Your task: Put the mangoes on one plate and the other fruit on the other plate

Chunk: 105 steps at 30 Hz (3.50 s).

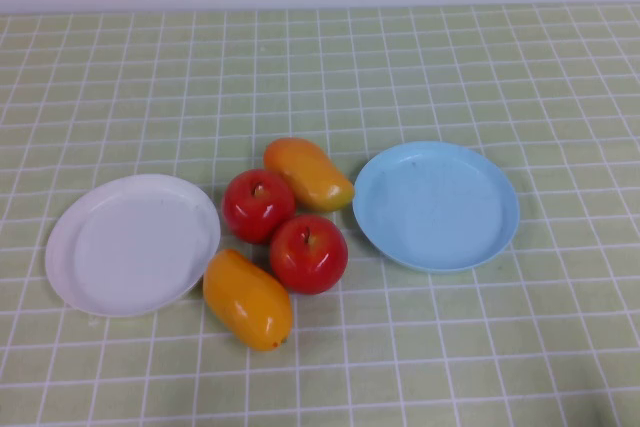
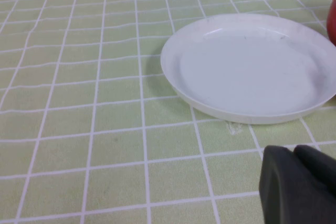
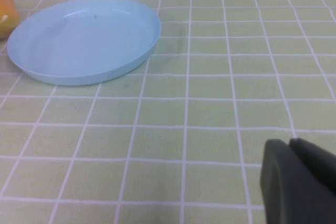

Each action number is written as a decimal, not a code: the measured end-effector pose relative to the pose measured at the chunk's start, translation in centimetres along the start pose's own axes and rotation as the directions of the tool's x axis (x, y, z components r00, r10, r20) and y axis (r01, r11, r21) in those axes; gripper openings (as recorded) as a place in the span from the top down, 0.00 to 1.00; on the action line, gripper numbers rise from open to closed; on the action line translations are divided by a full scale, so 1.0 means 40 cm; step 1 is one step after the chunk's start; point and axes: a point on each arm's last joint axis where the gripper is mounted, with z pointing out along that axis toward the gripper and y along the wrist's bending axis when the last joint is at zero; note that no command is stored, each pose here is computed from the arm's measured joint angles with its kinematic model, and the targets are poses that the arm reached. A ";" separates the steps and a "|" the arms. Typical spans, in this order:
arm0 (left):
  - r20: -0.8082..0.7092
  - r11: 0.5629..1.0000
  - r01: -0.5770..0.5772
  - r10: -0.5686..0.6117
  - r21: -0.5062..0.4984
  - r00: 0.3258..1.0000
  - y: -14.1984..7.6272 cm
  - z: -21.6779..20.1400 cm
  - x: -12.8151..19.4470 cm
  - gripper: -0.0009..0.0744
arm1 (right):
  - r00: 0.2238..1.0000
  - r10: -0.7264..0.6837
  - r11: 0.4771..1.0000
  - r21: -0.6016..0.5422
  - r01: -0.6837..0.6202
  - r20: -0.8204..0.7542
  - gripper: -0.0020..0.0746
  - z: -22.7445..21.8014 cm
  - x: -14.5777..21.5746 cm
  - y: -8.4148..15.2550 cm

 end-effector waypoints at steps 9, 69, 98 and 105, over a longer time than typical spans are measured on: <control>0.000 1.000 0.000 0.000 0.000 1.000 0.000 0.000 0.000 0.99 | 1.000 0.000 1.000 0.000 0.000 0.000 0.99 0.000 0.000 0.000; -0.262 0.858 0.451 -0.389 0.246 0.883 -0.065 -0.021 -0.233 0.99 | 1.000 0.001 1.000 -0.001 -0.001 0.000 0.99 0.000 0.000 0.000; -0.636 0.847 -0.024 0.416 0.531 0.650 -0.254 0.472 -0.512 0.99 | 1.000 0.004 1.000 -0.001 -0.004 0.000 0.99 0.000 0.000 0.000; -0.652 0.819 -0.063 0.498 0.570 0.572 -0.325 0.558 -0.523 0.92 | 1.000 0.004 1.000 -0.002 -0.004 -0.001 0.99 0.000 0.000 0.000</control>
